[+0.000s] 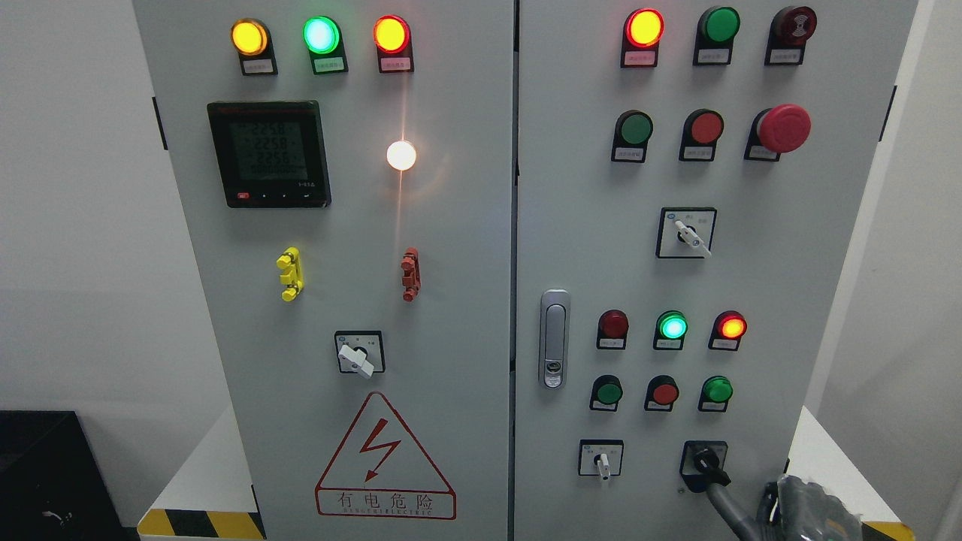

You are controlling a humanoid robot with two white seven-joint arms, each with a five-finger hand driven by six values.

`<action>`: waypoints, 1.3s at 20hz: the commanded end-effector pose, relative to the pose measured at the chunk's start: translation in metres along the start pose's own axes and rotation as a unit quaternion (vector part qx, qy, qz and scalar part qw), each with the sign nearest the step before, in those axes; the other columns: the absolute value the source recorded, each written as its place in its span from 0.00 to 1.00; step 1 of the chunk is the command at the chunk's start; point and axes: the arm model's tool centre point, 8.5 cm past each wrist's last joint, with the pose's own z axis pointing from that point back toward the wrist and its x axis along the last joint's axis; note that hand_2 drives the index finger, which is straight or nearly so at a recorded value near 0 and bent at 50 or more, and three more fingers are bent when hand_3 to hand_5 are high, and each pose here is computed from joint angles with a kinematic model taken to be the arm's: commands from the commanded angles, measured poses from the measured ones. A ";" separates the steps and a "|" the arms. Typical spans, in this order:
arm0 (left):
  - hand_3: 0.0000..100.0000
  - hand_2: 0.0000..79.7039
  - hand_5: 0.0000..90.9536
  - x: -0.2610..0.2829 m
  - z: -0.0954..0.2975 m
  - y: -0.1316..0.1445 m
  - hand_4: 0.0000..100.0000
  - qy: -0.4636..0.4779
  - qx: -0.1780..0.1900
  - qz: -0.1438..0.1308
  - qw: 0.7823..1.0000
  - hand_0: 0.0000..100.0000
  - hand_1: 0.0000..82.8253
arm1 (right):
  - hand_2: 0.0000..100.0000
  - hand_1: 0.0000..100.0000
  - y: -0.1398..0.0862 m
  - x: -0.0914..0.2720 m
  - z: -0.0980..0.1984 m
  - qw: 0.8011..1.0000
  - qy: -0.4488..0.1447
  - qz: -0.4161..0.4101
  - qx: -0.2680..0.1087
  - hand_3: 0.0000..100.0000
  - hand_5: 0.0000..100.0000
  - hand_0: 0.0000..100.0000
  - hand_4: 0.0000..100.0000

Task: Flip black knob to close circuit
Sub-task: 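Hold the right hand on the turned knob, then release it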

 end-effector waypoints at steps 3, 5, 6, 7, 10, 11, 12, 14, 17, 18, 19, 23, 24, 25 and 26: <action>0.00 0.00 0.00 -0.006 0.000 -0.002 0.00 -0.001 -0.001 0.001 1.000 0.12 0.67 | 0.84 0.00 -0.005 -0.004 -0.002 1.000 0.005 -0.004 -0.007 0.99 0.98 0.00 0.90; 0.00 0.00 0.00 -0.006 0.000 -0.002 0.00 -0.001 -0.001 0.001 1.000 0.12 0.67 | 0.84 0.00 -0.005 -0.004 -0.002 1.000 0.005 -0.006 -0.007 0.99 0.98 0.00 0.90; 0.00 0.00 0.00 -0.006 0.000 -0.002 0.00 -0.001 -0.001 0.001 1.000 0.12 0.67 | 0.84 0.00 -0.005 -0.004 -0.002 1.000 0.004 -0.010 -0.005 0.99 0.98 0.00 0.90; 0.00 0.00 0.00 -0.006 0.000 -0.002 0.00 -0.001 -0.001 0.001 1.000 0.12 0.67 | 0.84 0.00 -0.005 -0.003 -0.001 1.000 0.002 -0.012 -0.004 0.99 0.98 0.00 0.90; 0.00 0.00 0.00 -0.006 0.000 -0.002 0.00 -0.001 -0.001 0.001 1.000 0.12 0.67 | 0.83 0.00 -0.002 -0.005 0.000 1.000 0.002 -0.011 -0.001 0.99 0.98 0.00 0.90; 0.00 0.00 0.00 -0.006 0.000 -0.002 0.00 -0.001 -0.001 0.001 1.000 0.12 0.67 | 0.83 0.00 -0.002 -0.005 0.001 1.000 -0.002 -0.010 -0.004 0.99 0.98 0.00 0.90; 0.00 0.00 0.00 -0.006 0.000 -0.001 0.00 -0.001 -0.001 0.001 1.000 0.12 0.67 | 0.83 0.00 -0.001 -0.004 0.001 1.000 -0.007 -0.009 -0.003 0.99 0.98 0.00 0.90; 0.00 0.00 0.00 -0.006 0.000 -0.002 0.00 -0.001 -0.001 0.001 1.000 0.12 0.67 | 0.83 0.00 -0.001 -0.003 0.002 1.000 -0.010 -0.008 -0.004 0.99 0.98 0.00 0.90; 0.00 0.00 0.00 -0.006 0.000 -0.001 0.00 -0.001 -0.001 0.001 1.000 0.12 0.67 | 0.83 0.00 0.004 0.001 0.004 1.000 -0.019 -0.024 0.004 0.99 0.98 0.00 0.90; 0.00 0.00 0.00 -0.006 0.000 -0.001 0.00 -0.001 -0.001 0.001 1.000 0.12 0.67 | 0.83 0.00 0.005 0.001 0.005 1.000 -0.021 -0.022 0.003 0.99 0.98 0.00 0.90; 0.00 0.00 0.00 -0.006 0.000 -0.002 0.00 -0.001 -0.001 0.001 1.000 0.12 0.67 | 0.83 0.00 0.006 0.003 0.006 0.999 -0.024 -0.022 0.003 0.99 0.98 0.00 0.90; 0.00 0.00 0.00 -0.006 0.000 -0.002 0.00 -0.001 -0.001 0.001 1.000 0.12 0.67 | 0.83 0.00 0.007 0.005 0.006 0.999 -0.028 -0.021 0.004 0.99 0.98 0.00 0.90; 0.00 0.00 0.00 -0.006 0.000 -0.002 0.00 -0.001 -0.001 0.001 1.000 0.12 0.67 | 0.83 0.00 0.009 0.009 0.007 0.999 -0.032 -0.020 0.006 0.99 0.98 0.00 0.90; 0.00 0.00 0.00 -0.006 0.000 -0.002 0.00 -0.001 -0.001 0.001 1.000 0.12 0.67 | 0.83 0.00 0.011 0.011 0.007 0.999 -0.036 -0.018 0.007 0.99 0.98 0.00 0.90; 0.00 0.00 0.00 -0.006 0.000 -0.001 0.00 -0.001 -0.001 0.001 1.000 0.12 0.67 | 0.83 0.00 0.012 0.013 0.008 0.999 -0.038 -0.017 0.009 0.99 0.98 0.00 0.90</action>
